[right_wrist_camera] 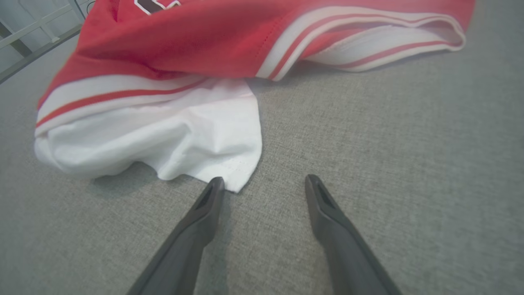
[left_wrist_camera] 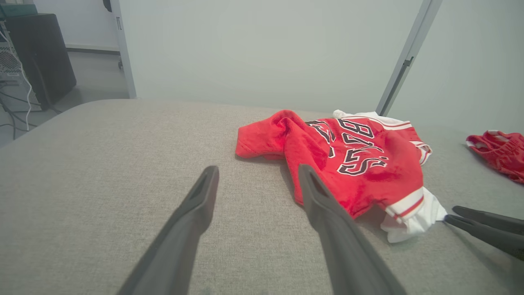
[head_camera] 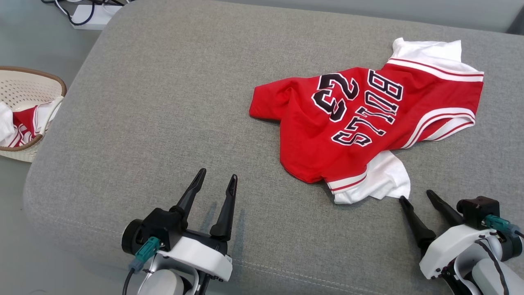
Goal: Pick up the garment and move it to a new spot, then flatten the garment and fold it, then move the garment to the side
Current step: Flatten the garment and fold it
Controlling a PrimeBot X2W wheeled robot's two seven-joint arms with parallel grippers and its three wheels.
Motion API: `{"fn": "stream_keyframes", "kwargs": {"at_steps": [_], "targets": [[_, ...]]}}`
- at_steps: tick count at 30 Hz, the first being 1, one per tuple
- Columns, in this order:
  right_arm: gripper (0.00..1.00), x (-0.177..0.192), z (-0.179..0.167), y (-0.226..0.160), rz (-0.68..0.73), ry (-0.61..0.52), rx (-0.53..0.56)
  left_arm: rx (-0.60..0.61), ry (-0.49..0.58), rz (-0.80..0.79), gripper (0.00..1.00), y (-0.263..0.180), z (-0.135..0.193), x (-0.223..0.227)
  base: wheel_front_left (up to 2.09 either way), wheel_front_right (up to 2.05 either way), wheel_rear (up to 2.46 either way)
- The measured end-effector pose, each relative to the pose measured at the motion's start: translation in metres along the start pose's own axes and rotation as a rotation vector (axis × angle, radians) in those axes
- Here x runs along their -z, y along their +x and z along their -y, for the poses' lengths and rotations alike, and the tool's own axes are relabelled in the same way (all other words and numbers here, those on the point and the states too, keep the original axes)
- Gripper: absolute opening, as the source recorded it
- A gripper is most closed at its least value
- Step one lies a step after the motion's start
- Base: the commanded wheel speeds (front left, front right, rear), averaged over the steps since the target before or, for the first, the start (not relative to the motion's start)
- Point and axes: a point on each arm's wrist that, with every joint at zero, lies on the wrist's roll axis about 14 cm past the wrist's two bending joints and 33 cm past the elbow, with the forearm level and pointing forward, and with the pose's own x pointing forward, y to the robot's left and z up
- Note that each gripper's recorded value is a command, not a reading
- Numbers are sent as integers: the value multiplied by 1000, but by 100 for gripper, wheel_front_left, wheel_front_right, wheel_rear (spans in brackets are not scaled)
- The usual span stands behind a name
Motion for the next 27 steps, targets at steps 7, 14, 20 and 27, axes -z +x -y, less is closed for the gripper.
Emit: {"fn": "stream_keyframes", "kwargs": {"at_steps": [7, 14, 20, 27], "targets": [[100, 2, -4, 7, -12, 0, -13, -13, 2, -18, 100, -1, -4, 6, 0, 0, 0], [29, 2, -12, 14, -45, -13, -41, -26, 4, -22, 100, -2, -8, 7, 0, 0, 0], [0, -4, -12, 13, -47, -17, -49, -22, 3, -16, 100, -2, -7, 5, 0, 0, 0], [0, -108, 65, -19, 250, -63, 126, 11, 3, 6, 100, 2, 3, -2, 0, 0, 0]]}}
